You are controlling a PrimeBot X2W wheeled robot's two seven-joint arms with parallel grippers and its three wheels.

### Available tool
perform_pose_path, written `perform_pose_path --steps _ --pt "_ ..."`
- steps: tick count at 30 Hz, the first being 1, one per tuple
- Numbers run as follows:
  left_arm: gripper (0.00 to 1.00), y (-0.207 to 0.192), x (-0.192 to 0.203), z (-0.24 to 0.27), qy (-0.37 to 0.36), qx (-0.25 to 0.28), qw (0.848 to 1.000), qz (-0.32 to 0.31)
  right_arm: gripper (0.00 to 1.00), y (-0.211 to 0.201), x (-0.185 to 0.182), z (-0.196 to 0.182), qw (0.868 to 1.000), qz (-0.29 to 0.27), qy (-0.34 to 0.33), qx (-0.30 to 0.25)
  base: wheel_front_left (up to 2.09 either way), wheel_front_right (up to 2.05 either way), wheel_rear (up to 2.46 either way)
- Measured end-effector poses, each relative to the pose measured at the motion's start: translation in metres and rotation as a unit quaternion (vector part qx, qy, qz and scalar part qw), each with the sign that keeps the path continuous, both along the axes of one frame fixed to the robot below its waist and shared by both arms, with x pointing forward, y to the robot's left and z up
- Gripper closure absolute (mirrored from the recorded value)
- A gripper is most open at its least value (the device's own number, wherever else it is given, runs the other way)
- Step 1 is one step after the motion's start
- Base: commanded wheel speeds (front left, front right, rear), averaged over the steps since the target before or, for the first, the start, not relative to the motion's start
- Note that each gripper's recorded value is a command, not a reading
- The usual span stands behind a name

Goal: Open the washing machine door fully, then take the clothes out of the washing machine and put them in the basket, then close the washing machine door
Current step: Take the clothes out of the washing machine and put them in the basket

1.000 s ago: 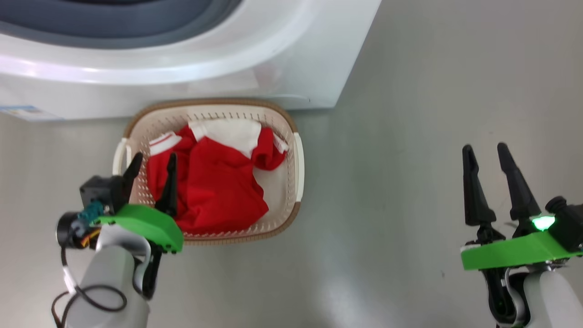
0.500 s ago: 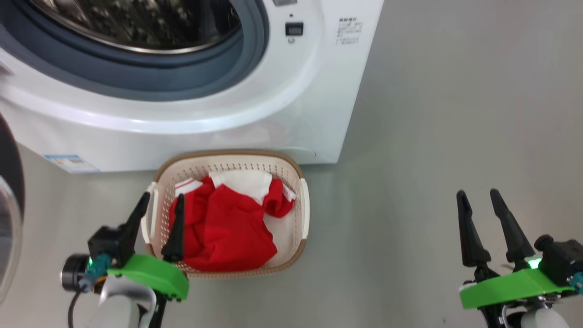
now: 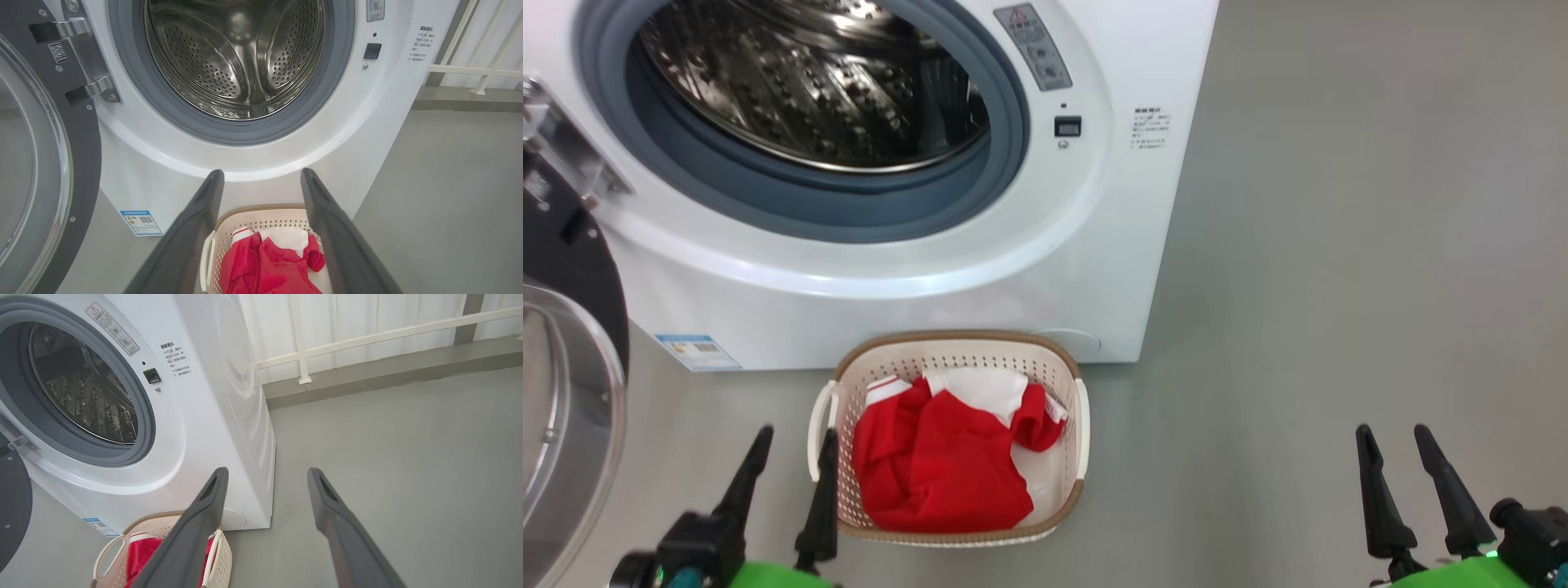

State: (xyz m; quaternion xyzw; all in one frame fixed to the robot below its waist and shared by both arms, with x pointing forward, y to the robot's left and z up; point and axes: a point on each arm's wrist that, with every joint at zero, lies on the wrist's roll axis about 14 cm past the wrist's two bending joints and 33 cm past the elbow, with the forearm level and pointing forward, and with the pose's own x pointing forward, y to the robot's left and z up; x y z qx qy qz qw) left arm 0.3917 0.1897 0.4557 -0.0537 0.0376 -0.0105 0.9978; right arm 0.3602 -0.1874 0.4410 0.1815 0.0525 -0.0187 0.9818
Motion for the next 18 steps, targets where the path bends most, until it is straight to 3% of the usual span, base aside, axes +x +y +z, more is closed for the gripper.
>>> perform_pose_path --steps 7,18 --pt "0.00 0.011 -0.030 0.004 -0.005 0.005 1.000 0.018 0.00 -0.002 -0.015 0.005 1.000 -0.003 -0.005 0.000 0.00 0.00 0.00" --pt "0.00 0.016 -0.046 0.007 -0.009 0.007 1.000 0.026 0.00 -0.007 -0.027 0.004 1.000 -0.011 -0.001 0.001 0.00 0.00 0.00"
